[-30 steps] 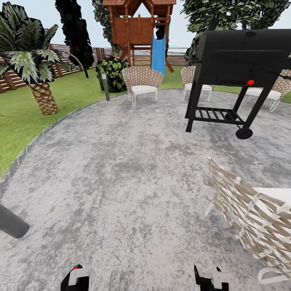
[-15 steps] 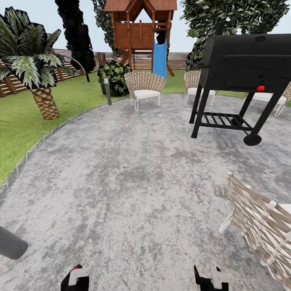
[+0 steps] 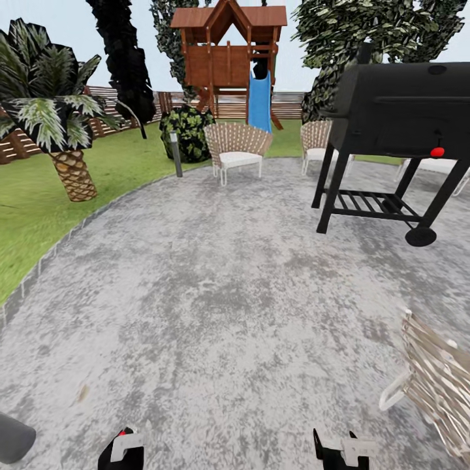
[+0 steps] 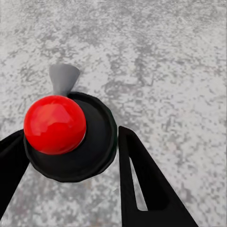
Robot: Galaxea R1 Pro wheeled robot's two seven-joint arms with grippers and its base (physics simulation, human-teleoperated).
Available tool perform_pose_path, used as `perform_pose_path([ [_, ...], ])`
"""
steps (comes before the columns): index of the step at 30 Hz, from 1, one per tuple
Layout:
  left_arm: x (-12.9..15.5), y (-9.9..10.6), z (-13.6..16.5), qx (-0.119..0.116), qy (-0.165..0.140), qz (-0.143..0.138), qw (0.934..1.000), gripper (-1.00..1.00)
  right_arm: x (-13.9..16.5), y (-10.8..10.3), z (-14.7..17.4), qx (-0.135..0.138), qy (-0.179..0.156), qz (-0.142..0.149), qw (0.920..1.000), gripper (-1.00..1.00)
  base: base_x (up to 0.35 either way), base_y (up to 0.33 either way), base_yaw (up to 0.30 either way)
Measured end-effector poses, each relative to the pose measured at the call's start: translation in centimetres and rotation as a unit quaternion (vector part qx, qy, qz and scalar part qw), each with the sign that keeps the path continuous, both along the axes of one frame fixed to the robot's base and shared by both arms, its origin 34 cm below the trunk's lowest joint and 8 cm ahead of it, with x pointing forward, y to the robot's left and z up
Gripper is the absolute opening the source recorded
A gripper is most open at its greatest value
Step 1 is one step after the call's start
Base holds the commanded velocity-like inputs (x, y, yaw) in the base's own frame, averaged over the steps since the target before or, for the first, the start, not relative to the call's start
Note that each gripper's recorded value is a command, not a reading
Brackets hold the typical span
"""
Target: In the garden, pick up the pesticide atomizer on the floor and spray pesticide onto both trees until each tree trunk is fully covered.
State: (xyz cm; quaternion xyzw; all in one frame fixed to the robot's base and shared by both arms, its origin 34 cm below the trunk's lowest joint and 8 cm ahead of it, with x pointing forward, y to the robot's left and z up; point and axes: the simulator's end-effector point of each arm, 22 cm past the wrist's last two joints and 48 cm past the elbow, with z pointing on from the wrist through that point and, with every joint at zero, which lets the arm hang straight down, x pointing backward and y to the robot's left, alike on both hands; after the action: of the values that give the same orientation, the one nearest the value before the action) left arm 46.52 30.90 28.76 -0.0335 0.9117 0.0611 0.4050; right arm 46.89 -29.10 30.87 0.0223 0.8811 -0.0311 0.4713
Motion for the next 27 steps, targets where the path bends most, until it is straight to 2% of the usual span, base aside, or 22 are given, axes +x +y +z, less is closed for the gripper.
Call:
perform_pose_path([
  [14,0.58,-0.05,0.74,0.000,-0.010,0.000,0.9999,-1.00,0.53,0.10,0.73,0.000,-0.010,0.000,1.0000,1.00,0.302,0.141,0.000],
  [27,0.75,-0.12,0.94,-0.001,-0.013,-0.001,0.9999,-1.00,0.69,0.10,0.95,0.001,-0.013,0.000,0.9999,1.00,0.336,0.015,0.000],
])
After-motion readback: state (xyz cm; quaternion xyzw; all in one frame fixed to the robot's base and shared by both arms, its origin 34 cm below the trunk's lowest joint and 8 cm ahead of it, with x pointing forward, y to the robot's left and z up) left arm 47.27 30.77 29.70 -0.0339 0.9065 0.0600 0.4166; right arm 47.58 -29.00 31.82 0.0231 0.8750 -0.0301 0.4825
